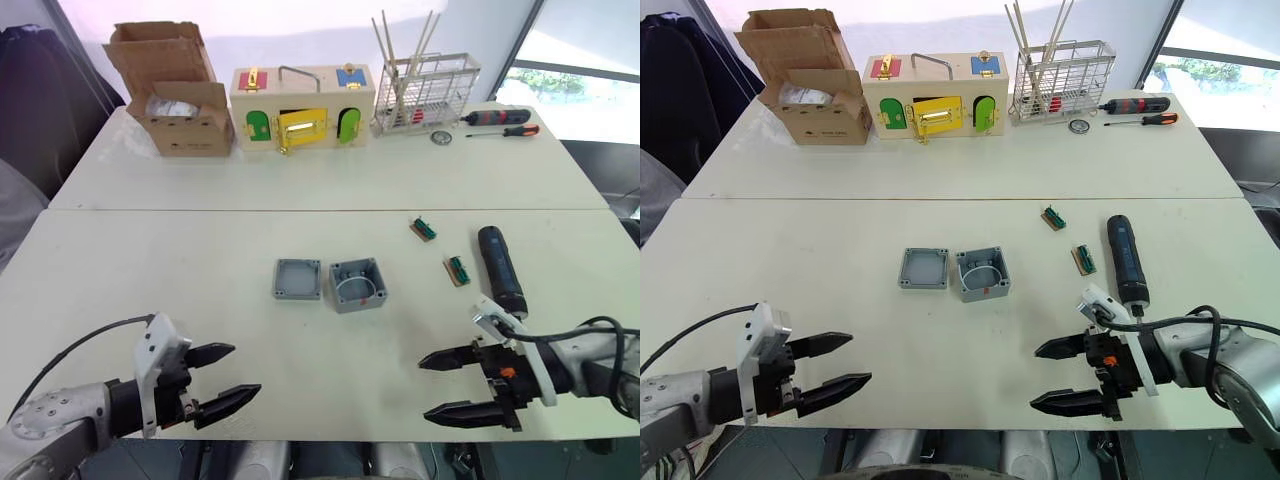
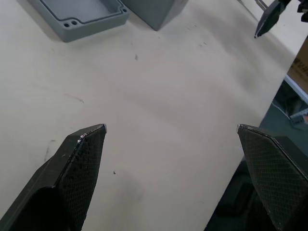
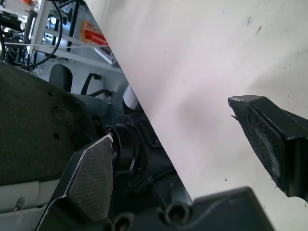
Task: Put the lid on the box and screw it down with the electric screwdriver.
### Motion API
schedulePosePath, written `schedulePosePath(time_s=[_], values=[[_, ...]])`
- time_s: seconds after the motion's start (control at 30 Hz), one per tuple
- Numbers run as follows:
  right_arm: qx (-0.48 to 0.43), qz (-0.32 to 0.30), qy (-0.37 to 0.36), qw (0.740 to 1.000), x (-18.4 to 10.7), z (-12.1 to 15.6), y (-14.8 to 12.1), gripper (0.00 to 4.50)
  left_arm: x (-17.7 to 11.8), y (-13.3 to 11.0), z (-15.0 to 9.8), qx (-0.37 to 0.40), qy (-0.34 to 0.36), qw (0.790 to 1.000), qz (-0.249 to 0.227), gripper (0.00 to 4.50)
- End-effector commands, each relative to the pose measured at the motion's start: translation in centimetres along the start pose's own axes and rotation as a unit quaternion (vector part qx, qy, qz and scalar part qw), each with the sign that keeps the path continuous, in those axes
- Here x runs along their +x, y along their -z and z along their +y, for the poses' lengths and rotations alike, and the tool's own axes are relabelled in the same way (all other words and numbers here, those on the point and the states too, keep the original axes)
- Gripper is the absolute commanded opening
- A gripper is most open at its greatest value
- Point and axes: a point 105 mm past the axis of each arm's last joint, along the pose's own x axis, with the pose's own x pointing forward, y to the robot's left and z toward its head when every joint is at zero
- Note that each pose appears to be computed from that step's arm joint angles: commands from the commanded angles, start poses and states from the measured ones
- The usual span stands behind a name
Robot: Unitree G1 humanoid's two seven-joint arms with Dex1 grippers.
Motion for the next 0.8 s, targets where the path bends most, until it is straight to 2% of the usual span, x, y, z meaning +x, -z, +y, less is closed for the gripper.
schedulePosePath(time_s=[0.03,0.43,0.6,0.67,0.8], values=[[-0.009,-0.009,0.003,1.0,0.2,0.0,-0.4,4.5,0.1,-0.3,-0.1,0.01,0.002,1.0,-0.005,4.45],[-0.012,-0.021,0.022,0.999,0.6,-0.4,-0.5,4.5,0.4,-1.4,0.7,0.017,-0.009,0.999,-0.028,4.45],[-0.023,-0.035,0.04,0.998,0.4,-1.0,-1.2,4.5,0.7,-1.6,1.8,0.051,-0.027,0.998,-0.01,4.45],[-0.035,-0.023,0.058,0.997,0.2,-1.4,-1.4,4.5,1.0,-2.7,3.1,0.093,-0.044,0.995,0.01,4.45],[-0.042,-0.015,0.059,0.997,-0.2,-0.9,-2.3,4.5,1.6,-6.7,4.9,0.151,-0.036,0.987,0.039,4.45]])
